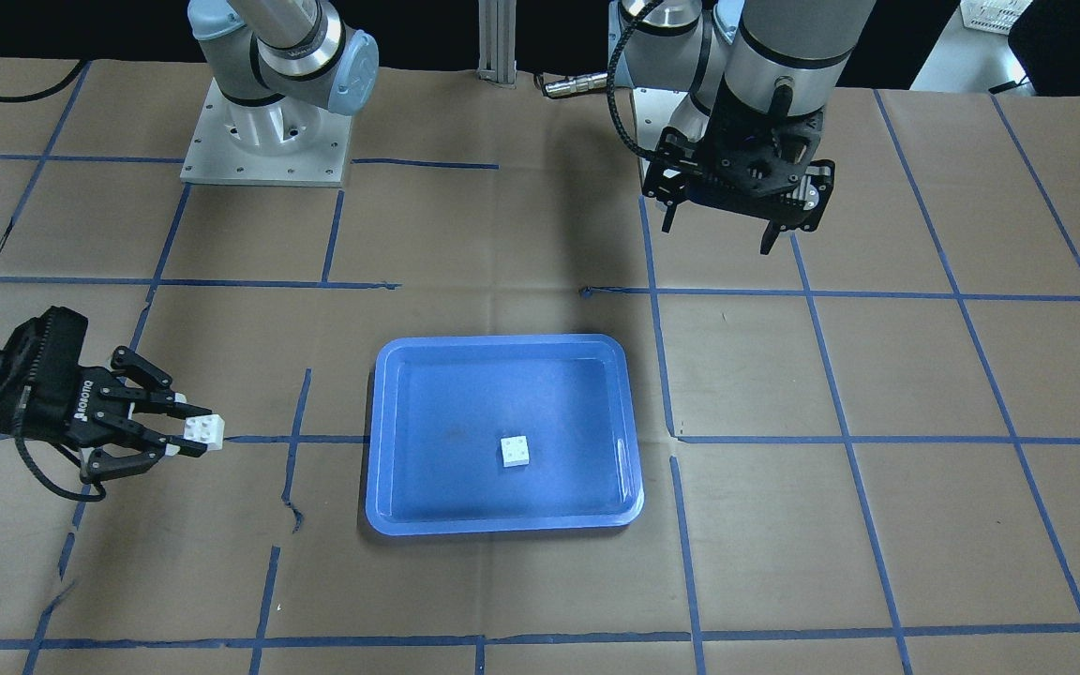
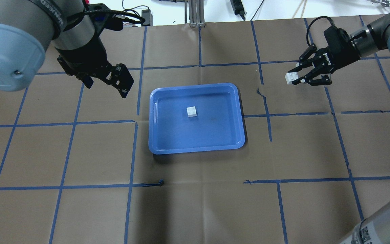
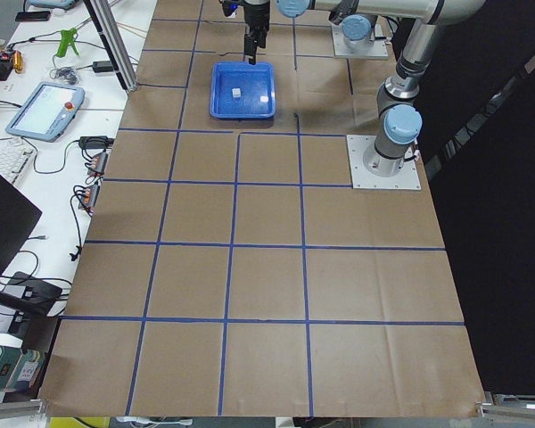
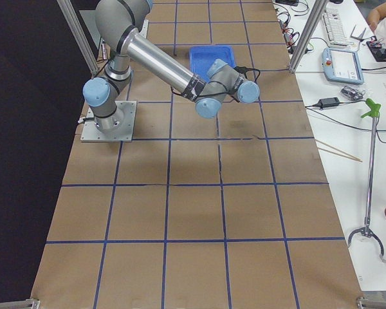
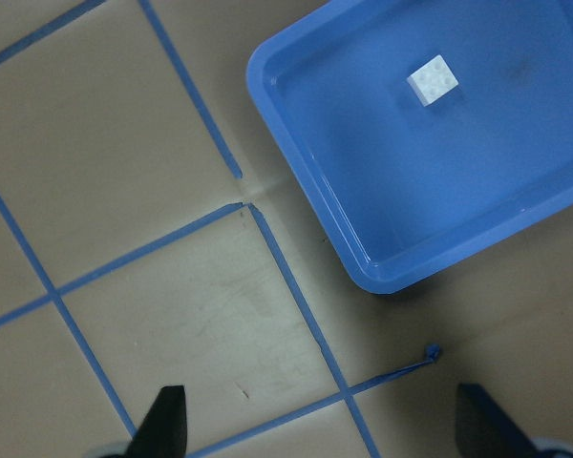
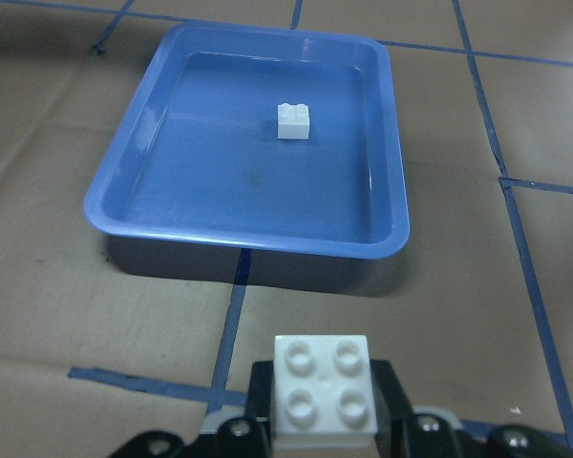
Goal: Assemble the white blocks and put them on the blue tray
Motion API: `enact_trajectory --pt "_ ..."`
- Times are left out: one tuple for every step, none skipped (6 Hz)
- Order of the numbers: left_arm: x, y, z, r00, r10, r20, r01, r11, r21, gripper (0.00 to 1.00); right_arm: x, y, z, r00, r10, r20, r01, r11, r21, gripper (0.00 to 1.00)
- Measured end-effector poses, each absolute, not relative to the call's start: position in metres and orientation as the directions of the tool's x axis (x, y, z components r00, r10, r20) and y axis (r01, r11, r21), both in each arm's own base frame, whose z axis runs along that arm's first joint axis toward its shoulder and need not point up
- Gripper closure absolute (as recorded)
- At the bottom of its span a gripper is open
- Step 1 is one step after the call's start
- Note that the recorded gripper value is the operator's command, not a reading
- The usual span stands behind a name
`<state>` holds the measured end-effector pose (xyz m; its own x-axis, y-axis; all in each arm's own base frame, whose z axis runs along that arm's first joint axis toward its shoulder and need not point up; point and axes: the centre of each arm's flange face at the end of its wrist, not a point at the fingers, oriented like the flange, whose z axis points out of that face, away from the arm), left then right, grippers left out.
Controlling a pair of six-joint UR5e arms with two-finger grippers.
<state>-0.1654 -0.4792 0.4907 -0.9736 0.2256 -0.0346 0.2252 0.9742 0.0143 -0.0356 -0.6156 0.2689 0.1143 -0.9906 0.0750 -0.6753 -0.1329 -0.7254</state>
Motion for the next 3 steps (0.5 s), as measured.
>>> enact_trajectory --pt "-0.159 -0.477 0.498 -0.993 0.109 -0.034 0.109 0.994 -0.002 0.01 -0.008 -0.616 0.261 0.104 -0.992 0.072 -0.683 -0.124 -0.720 0.66" --pt "-0.151 -0.477 0.503 -0.999 0.021 -0.030 0.021 1.000 -0.020 0.01 0.024 -0.616 0.255 0.098 -0.993 0.069 -0.696 -0.117 -0.709 0.66" --pt "-0.136 -0.482 0.506 -0.999 -0.042 0.006 -0.042 0.999 -0.031 0.01 0.059 -0.613 0.250 0.090 -0.994 0.065 -0.710 -0.109 -0.696 0.66"
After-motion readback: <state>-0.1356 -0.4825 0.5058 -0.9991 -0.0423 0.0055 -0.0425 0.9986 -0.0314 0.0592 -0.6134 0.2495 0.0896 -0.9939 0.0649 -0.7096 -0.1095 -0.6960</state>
